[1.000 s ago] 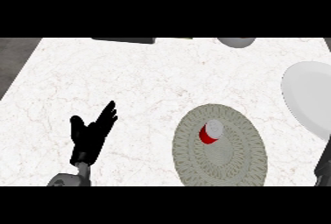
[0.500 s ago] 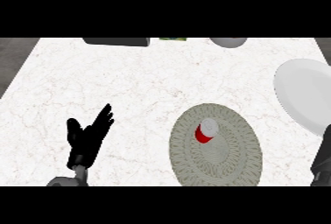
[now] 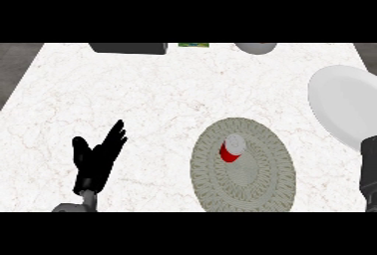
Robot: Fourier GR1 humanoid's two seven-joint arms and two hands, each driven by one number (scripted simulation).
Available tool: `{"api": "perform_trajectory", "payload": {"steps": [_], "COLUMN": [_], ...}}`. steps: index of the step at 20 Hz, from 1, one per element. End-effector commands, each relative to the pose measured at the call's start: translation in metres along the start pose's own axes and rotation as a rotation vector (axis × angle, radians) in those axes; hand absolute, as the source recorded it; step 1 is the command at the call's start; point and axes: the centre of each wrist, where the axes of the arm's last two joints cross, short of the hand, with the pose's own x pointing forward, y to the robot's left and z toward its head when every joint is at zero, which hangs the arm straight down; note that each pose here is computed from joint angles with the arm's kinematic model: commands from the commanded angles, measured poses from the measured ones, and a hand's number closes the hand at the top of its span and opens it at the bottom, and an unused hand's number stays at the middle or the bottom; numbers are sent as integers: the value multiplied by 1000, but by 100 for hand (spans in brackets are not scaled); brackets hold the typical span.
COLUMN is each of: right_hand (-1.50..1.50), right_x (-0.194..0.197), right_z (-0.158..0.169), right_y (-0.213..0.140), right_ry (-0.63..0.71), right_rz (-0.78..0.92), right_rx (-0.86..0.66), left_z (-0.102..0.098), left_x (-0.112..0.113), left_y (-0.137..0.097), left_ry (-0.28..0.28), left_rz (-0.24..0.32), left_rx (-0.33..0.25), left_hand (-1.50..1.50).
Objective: Pick the tomato from the placemat and place it in the plate
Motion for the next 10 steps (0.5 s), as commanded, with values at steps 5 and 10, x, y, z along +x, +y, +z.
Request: {"api": "perform_trajectory", "payload": {"steps": [5,10], "right_hand": [-150,-150], "right_x": [7,1], "right_z": [0,40], "right_y": [-3,-14], "right_ry": [29,80], "right_rz": [-348,-426], "right_rx": [-181,-131], "left_z": [2,2], "left_x": [-4,-3], "left_y": [11,-3], "left_ry": [3,16], "left_rz": [-6,12], "left_rx": [14,33], "left_hand": [0,0]}}
